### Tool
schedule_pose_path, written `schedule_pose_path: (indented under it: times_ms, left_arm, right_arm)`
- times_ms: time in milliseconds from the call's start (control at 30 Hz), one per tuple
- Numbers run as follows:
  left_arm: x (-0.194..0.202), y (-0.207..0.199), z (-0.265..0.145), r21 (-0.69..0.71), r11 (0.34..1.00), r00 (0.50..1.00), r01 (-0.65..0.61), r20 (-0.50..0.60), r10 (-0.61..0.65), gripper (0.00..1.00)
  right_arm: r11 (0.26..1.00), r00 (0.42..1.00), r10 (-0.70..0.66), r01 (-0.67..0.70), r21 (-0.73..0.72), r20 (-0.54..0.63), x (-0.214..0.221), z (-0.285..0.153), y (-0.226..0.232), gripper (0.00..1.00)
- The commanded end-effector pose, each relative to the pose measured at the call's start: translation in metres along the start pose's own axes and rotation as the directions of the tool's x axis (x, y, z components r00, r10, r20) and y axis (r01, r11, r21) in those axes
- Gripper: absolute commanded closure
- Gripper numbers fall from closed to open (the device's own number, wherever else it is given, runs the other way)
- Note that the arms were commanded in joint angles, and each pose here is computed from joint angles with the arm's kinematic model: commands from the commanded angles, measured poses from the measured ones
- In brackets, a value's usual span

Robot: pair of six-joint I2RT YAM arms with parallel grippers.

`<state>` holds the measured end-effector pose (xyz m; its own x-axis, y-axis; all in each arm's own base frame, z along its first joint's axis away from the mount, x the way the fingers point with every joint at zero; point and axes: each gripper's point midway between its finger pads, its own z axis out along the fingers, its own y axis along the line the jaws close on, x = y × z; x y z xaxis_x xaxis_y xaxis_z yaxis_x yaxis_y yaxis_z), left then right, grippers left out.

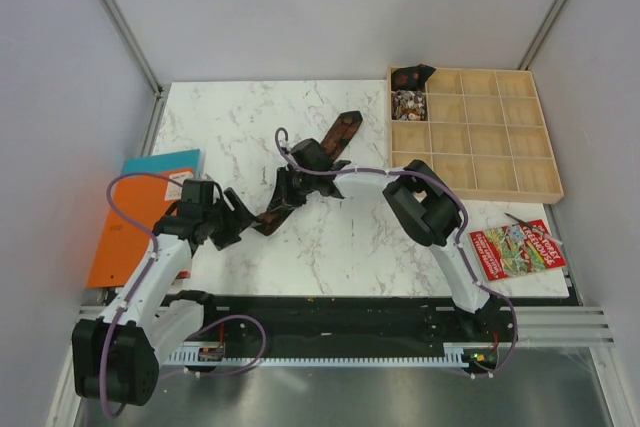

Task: Roll the ties
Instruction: Roll the tie at the center of the board.

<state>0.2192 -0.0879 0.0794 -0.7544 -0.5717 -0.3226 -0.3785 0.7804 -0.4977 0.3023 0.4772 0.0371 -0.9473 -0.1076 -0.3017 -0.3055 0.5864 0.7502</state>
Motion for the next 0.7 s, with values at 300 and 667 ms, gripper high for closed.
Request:
schedule_pose_path:
  times_ms: [300,667]
  left_arm:
    - [-0.013,-0.010,0.036,0.030,0.996,0.994,0.084,0.063,-0.086,0.31]
    - [-0.010,-0.002,0.056,-0.016,0.994,0.992,0.112,0.067,-0.110,0.40]
  right_arm:
    - [1.000,1.000,0.005,-0.005,-0.021,0.012,0.004,-0.007,-0.003,0.85]
    - [1.000,1.000,0.014,-0.014,-0.026,0.008,0.009,-0.007,-0.009,0.85]
